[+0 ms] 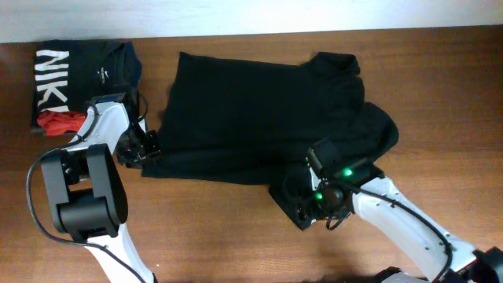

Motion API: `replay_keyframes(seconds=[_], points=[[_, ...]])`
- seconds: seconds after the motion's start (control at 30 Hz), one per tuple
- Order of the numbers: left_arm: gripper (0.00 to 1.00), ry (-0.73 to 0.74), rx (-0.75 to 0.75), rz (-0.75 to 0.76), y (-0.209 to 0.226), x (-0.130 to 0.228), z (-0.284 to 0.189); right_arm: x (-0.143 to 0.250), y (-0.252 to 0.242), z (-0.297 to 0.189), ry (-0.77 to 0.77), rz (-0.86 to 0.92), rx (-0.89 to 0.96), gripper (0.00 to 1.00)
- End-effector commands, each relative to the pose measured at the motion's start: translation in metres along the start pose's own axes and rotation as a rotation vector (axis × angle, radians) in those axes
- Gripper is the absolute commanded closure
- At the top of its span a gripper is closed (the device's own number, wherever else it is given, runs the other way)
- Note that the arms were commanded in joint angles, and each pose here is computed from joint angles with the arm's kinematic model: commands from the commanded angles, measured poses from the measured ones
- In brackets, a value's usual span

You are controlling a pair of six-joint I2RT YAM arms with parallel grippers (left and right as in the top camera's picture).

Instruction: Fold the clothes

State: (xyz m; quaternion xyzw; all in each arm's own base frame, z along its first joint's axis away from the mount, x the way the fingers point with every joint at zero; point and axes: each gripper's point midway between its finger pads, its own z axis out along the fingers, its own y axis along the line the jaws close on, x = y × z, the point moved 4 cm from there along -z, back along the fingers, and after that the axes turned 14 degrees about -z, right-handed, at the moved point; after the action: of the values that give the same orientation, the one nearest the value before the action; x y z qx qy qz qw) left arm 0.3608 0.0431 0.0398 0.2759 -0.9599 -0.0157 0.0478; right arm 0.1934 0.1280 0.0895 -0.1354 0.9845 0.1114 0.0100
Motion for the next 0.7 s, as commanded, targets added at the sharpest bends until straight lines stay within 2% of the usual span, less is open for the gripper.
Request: replay_keyframes(seconds=[0.0, 0.13, 0.3, 0.4, 0.47, 0.5, 0.57, 0.67], points=[[0.59, -0.016, 0.001, 0.007, 0.001, -0.001, -0.004, 0.013, -0.011, 0.015, 0.032, 0.104, 0.073, 0.33], [0.58, -0.016, 0.001, 0.007, 0.001, -0.001, -0.004, 0.019, -0.019, 0.030, 0.045, 0.166, 0.103, 0.37], [0.59, -0.016, 0.001, 0.007, 0.001, -0.001, -0.004, 0.014, -0.021, 0.047, 0.039, 0.176, 0.100, 0.38], [0.59, -0.016, 0.001, 0.007, 0.001, -0.001, -0.004, 0.014, -0.022, 0.053, 0.055, 0.179, 0.104, 0.42], [0.60, -0.016, 0.000, 0.007, 0.002, -0.001, -0.004, 0.013, -0.023, 0.053, 0.053, 0.180, 0.105, 0.58], [0.65, -0.016, 0.000, 0.007, 0.002, -0.001, -0.004, 0.013, -0.024, 0.052, 0.052, 0.187, 0.106, 0.77], [0.75, -0.002, -0.002, 0.004, 0.004, 0.002, -0.005, 0.014, -0.035, 0.042, 0.058, 0.239, 0.145, 0.96], [0.88, 0.009, -0.008, -0.012, 0.012, 0.005, -0.013, 0.011, -0.049, 0.019, 0.038, 0.305, 0.161, 0.96]])
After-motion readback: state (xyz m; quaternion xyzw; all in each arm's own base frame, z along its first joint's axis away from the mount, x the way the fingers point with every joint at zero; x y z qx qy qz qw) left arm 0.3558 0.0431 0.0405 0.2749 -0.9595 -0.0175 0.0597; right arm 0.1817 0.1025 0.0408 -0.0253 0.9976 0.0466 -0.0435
